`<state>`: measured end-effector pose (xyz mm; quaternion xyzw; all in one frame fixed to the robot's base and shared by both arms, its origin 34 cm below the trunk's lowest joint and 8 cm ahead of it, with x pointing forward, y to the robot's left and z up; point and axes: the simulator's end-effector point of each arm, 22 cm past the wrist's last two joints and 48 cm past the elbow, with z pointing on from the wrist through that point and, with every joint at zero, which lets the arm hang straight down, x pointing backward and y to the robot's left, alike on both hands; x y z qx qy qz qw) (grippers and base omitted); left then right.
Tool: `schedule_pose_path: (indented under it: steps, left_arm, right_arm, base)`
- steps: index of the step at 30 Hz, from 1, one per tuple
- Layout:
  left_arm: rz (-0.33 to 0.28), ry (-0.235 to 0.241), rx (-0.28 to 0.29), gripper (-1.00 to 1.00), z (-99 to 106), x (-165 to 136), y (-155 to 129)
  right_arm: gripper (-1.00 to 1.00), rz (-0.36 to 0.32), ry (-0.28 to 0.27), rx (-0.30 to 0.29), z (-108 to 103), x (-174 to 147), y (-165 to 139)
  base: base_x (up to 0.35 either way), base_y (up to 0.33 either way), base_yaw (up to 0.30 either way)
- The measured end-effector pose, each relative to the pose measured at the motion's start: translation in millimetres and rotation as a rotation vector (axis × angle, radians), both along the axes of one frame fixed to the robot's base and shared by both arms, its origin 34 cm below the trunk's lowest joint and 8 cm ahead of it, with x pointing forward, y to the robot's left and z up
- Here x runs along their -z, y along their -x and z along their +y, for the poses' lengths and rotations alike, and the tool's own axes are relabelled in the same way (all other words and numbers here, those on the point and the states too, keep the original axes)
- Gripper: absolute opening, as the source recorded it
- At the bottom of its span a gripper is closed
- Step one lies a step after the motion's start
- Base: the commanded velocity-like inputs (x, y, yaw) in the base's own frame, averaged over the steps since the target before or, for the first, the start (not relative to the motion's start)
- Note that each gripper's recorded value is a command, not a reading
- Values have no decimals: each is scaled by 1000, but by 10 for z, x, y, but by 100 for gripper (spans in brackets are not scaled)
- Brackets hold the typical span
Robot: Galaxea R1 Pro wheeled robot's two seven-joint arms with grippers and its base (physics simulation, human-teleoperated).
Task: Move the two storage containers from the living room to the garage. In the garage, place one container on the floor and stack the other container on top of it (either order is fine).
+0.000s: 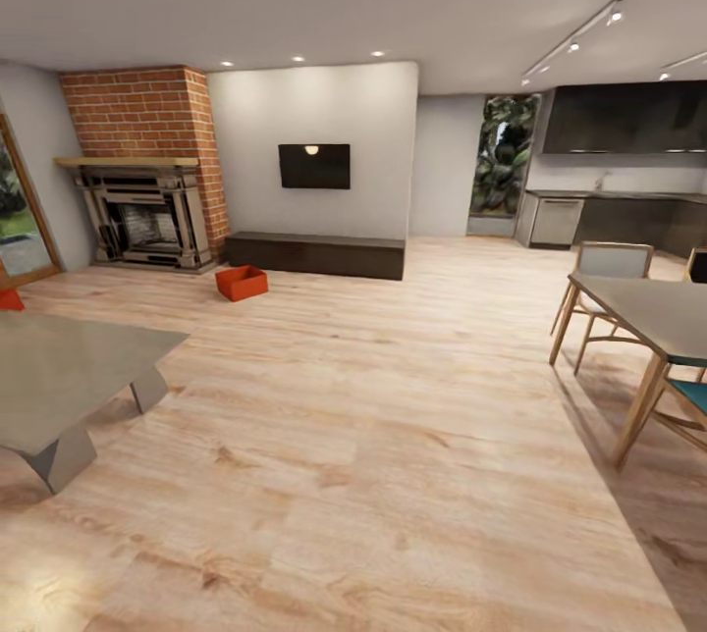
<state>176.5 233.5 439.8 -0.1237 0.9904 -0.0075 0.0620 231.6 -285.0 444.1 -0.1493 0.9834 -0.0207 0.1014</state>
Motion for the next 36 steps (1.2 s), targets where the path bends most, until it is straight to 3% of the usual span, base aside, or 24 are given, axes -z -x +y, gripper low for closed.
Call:
schedule_pose_path:
  steps: [13,36]
  left_arm:
    - [1,0,0,100,-1,0,1]
    - [3,1,2,100,-3,1,5]
  right_arm:
    - [100,0,-1,-1,8,0,0]
    - [100,3,7,-13,-49,-1,7]
  base:
    - [325,0,237]
    - [325,0,8]
